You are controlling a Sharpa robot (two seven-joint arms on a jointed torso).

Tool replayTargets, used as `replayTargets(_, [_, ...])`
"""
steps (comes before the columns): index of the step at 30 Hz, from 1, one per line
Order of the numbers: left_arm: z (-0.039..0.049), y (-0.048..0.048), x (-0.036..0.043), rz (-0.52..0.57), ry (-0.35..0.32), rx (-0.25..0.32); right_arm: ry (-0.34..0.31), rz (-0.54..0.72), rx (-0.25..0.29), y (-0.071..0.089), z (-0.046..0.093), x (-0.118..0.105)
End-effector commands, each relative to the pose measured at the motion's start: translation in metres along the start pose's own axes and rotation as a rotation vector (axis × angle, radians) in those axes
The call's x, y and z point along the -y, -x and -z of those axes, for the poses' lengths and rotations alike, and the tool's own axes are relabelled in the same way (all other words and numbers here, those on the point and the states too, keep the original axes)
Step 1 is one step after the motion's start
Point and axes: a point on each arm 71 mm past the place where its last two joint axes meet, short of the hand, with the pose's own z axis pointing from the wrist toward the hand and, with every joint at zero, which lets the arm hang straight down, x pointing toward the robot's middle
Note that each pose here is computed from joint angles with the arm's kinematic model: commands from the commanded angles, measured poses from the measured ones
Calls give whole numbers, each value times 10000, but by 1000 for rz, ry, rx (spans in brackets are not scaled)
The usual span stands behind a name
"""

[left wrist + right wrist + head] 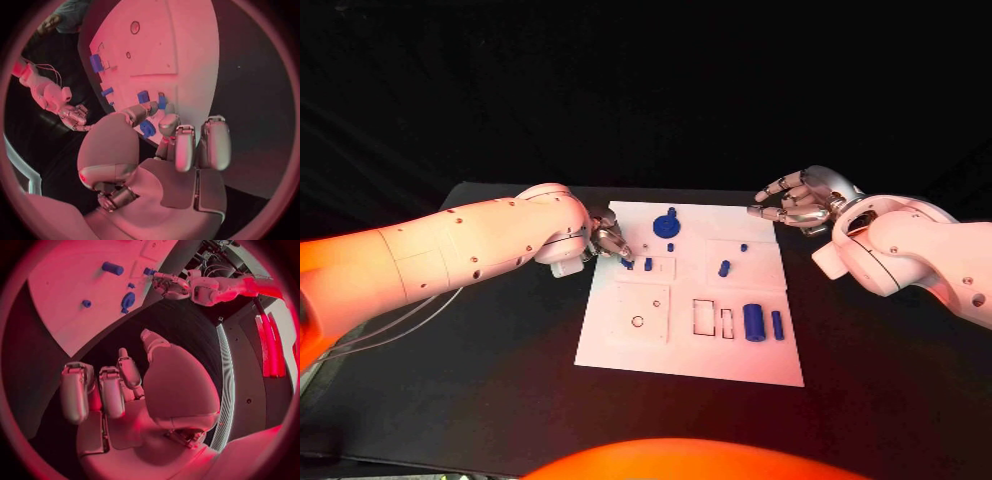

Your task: Assemble the parts on the task board

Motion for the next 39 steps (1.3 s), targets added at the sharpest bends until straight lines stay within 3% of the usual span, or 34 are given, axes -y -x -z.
replayTargets(1, [-8,-10,-2,-15,6,-7,3,2,-2,-4,1,-2])
replayTargets(26, [-22,-61,29,-42,3,-37,3,2,-5,-14,-2,3])
replayTargets(39, [-42,-89,83,-43,-4,-59,2,1,-5,-22,0,10])
